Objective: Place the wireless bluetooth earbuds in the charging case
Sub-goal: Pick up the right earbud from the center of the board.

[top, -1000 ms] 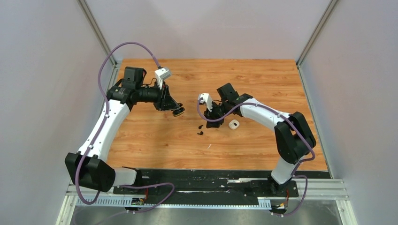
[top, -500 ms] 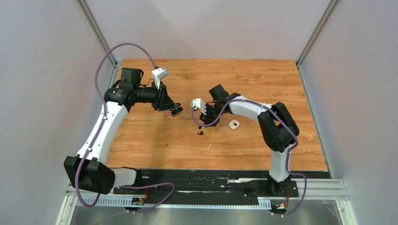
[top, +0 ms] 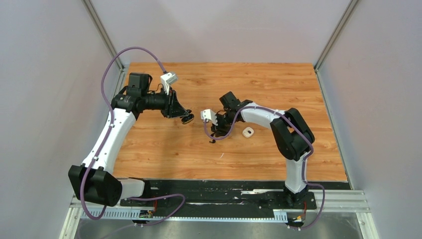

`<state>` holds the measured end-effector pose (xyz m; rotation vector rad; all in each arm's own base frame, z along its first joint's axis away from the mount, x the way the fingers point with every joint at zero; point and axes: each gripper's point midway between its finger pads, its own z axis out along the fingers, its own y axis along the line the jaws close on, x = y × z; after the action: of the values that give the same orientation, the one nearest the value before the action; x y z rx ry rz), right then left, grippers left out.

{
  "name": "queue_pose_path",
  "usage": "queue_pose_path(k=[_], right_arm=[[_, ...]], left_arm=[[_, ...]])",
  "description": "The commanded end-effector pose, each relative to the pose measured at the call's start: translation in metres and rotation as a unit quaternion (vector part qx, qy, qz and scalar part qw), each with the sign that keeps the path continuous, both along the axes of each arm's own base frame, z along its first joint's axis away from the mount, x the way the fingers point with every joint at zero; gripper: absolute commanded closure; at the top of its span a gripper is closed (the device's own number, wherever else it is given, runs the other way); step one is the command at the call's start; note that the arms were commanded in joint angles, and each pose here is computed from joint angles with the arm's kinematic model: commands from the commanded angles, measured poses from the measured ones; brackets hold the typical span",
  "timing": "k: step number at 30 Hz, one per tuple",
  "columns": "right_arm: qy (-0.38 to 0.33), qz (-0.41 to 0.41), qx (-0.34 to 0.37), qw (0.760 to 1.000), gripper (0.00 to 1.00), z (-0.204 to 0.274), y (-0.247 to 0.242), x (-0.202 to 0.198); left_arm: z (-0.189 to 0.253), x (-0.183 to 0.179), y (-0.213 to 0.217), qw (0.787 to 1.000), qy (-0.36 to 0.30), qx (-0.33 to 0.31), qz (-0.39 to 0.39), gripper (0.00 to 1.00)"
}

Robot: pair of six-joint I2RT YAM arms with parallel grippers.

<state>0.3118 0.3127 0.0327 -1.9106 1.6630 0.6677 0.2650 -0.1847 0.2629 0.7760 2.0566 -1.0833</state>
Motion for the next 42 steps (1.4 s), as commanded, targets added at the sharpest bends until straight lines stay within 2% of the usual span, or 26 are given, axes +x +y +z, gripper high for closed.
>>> queue_pose_path(k=[1,8,12,15,20,23,27,42], right_arm=[[-0.006,0.031,0.021,0.999,0.61,0.006,0.016,-0.003],[0.034,-0.074,0.001,0.997,0.61,0.018,0.007,-0.003],[0.076,-0.177,0.007,0.981,0.60,0.044,0.000,-0.007],[0.135,-0.280,0.003,0.951,0.59,0.053,-0.006,-0.016],[0.245,-0.405,-0.009,0.881,0.55,0.043,-0.006,-0.029],[0.288,-0.418,-0.018,0.862,0.56,0.033,0.000,-0.038],[0.304,-0.431,-0.026,0.850,0.63,0.024,0.007,-0.037],[0.305,-0.444,-0.050,0.841,0.58,0.005,0.019,-0.042]], left_arm=[[0.012,0.000,-0.001,1.000,-0.020,-0.014,0.001,1.00],[0.014,-0.001,0.000,1.000,-0.020,-0.014,0.001,1.00],[0.014,-0.001,0.000,1.000,-0.021,-0.014,0.002,1.00],[0.013,0.000,0.000,1.000,-0.019,-0.016,0.004,1.00],[0.013,0.002,-0.001,1.000,-0.018,-0.018,0.006,1.00],[0.014,0.001,0.001,1.000,-0.018,-0.015,0.009,1.00],[0.014,0.003,0.006,1.000,-0.020,-0.006,0.022,1.00],[0.012,0.001,0.010,0.999,-0.015,-0.009,0.032,1.00]])
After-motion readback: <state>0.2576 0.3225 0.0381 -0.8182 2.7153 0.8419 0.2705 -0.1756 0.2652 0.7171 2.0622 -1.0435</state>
